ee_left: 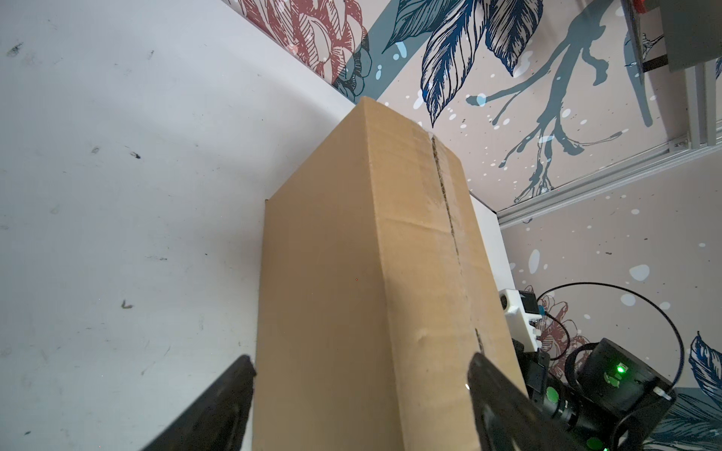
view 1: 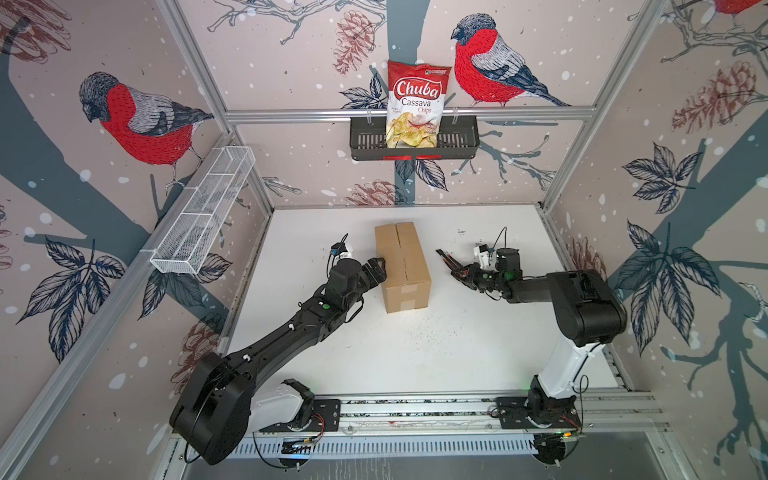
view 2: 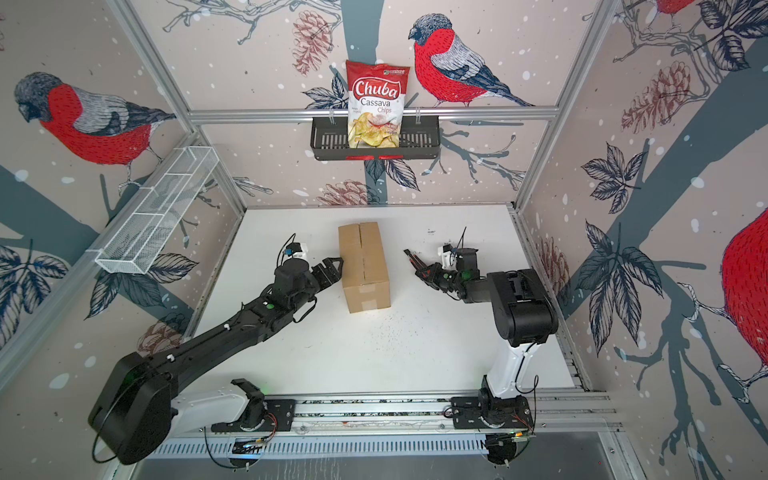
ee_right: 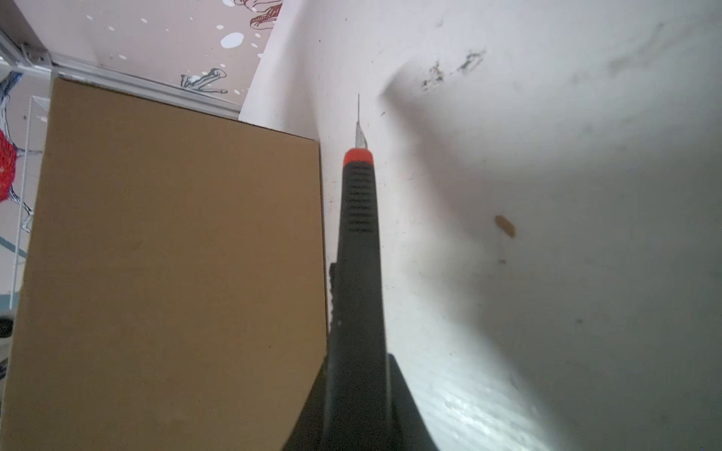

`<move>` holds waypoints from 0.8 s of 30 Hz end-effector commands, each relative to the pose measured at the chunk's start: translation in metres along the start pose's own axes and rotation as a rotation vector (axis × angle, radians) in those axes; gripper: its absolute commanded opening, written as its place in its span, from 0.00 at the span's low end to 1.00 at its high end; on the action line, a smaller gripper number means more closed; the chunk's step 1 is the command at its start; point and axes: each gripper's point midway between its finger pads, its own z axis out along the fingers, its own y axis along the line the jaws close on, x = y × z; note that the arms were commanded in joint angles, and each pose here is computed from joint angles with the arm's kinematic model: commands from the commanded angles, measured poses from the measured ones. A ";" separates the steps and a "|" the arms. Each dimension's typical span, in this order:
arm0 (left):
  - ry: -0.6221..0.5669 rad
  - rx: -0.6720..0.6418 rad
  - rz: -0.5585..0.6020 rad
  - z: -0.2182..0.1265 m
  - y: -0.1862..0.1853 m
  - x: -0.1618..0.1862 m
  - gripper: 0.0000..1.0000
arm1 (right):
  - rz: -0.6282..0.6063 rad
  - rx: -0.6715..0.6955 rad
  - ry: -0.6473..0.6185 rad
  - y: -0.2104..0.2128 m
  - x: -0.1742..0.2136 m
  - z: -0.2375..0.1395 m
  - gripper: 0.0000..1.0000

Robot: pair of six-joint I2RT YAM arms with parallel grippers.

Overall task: Unpack the express box
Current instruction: 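Lower the knife onto the table beside the box and open the right gripper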

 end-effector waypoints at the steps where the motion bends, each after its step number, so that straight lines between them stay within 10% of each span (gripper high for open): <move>1: -0.021 -0.003 -0.004 -0.002 0.001 -0.005 0.85 | 0.001 0.010 -0.025 -0.003 -0.005 0.000 0.14; 24: -0.025 0.008 -0.019 -0.008 0.003 -0.002 0.85 | 0.036 0.076 -0.040 -0.016 0.006 -0.009 0.36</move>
